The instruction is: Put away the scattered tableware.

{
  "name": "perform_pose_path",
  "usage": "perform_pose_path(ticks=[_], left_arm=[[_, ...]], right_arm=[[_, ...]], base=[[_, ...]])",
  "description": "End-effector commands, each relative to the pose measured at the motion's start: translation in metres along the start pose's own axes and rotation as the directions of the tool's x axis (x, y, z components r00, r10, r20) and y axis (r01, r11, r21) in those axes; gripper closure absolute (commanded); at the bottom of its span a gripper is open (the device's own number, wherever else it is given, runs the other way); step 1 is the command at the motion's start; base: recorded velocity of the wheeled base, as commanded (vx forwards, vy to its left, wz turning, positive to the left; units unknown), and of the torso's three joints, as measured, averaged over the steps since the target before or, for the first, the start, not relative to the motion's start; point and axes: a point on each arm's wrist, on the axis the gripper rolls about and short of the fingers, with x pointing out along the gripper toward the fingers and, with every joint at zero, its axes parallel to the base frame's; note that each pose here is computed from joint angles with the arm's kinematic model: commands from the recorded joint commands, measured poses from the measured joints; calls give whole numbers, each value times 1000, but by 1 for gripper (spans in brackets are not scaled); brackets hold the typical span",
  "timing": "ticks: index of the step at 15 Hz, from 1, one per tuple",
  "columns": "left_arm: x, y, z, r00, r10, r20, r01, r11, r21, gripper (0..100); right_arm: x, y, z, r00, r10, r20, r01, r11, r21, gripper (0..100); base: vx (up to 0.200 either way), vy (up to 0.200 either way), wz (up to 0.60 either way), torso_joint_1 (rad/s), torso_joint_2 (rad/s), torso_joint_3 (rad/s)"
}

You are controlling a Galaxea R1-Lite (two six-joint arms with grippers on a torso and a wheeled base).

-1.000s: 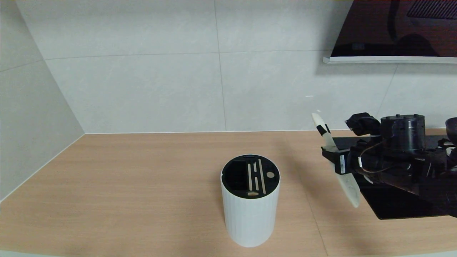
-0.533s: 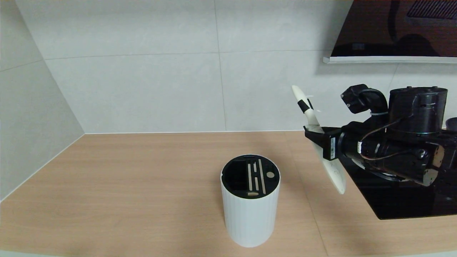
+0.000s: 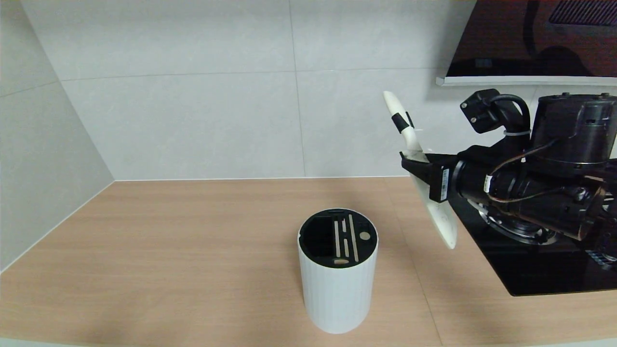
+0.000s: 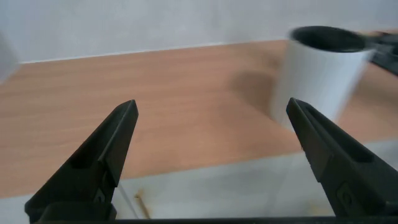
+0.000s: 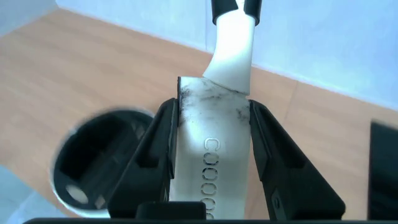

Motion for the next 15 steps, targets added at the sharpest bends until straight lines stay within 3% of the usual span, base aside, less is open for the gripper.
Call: perform_pose_path(ticks=[1,3,6,8,11,13,15], left_arm=[[43,11,54,980,-115,-161,107,993,-56,0],[79,20,79,959,-168,-228,151,984,-89,0],[155,21,107,930,-294,-222,279,955,-98,0],[198,11,105,912,-361,-195,341,931,-131,0],[225,-2,84,900,-403,-169,362,904,-227,0],[239,-19,88,883,-463,-73,411,840,-356,0],[250,-32,90,860,-509,-33,425,751,-506,0]], right_arm=[[4,1,-2,1000,2,-6,-2,1000,0,100],[1,10,-1,999,32,-4,-32,999,-2,100],[-2,26,-3,997,78,-7,-78,997,-1,100],[-7,36,-4,994,108,-10,-108,994,13,100],[-13,40,-3,992,125,-4,-125,992,13,100],[-20,55,-5,984,180,-10,-180,983,23,100],[-23,66,-7,976,219,-19,-218,975,46,100]], base=[[0,0,0,0,0,0],[0,0,0,0,0,0],[0,0,0,0,0,0],[0,0,0,0,0,0],[0,0,0,0,0,0],[0,0,0,0,0,0],[0,0,0,0,0,0]])
